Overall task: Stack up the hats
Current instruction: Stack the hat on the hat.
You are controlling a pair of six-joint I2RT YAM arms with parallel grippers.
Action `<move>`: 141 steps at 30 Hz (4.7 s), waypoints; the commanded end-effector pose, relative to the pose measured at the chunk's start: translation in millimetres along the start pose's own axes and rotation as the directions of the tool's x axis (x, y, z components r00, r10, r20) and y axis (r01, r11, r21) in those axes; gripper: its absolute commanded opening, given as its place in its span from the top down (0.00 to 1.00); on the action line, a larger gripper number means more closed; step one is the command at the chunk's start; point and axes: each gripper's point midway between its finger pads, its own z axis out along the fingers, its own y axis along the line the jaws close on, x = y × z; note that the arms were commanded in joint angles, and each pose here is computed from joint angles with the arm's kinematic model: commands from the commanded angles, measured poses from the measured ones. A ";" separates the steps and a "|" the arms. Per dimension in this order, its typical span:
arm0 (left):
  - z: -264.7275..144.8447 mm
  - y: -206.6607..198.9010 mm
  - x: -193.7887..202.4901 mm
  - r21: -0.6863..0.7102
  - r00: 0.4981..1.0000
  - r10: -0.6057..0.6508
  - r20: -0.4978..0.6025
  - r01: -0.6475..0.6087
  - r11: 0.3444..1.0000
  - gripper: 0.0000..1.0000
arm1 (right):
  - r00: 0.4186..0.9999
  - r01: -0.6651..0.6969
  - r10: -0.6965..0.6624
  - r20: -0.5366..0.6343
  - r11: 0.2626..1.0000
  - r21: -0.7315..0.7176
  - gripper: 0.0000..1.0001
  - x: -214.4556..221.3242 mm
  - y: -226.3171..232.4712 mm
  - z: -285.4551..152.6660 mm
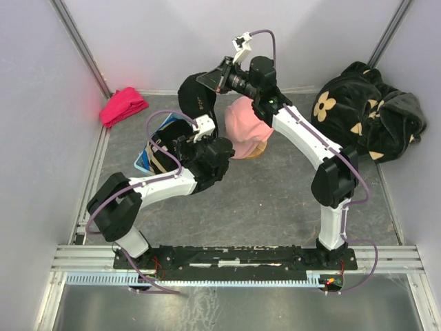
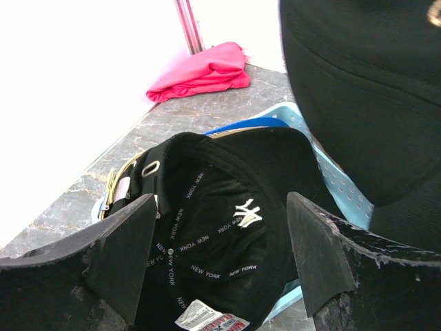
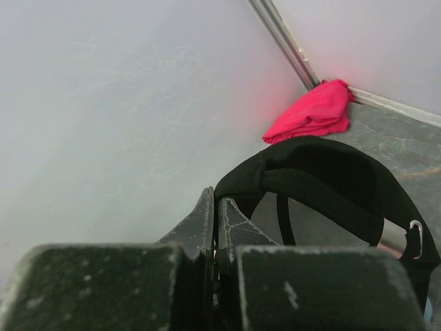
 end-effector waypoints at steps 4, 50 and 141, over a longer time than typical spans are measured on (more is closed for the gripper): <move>3.6 1.1 -2.6 -0.035 0.999 -0.039 0.006 0.039 0.999 0.20 | 0.989 0.025 -0.008 0.148 0.994 -0.110 0.99 -55.5 20.9 -30.4; 17.3 -9.2 -36.8 0.022 0.976 -0.216 -0.002 0.216 0.976 0.02 | 0.977 -0.077 0.108 0.182 0.983 -0.167 0.99 -54.2 -58.4 -81.3; 72.2 -184.8 -88.2 0.552 0.893 -0.342 -0.292 0.450 0.702 0.10 | 0.903 -0.349 0.278 0.328 0.919 0.183 0.99 59.8 -194.4 -225.7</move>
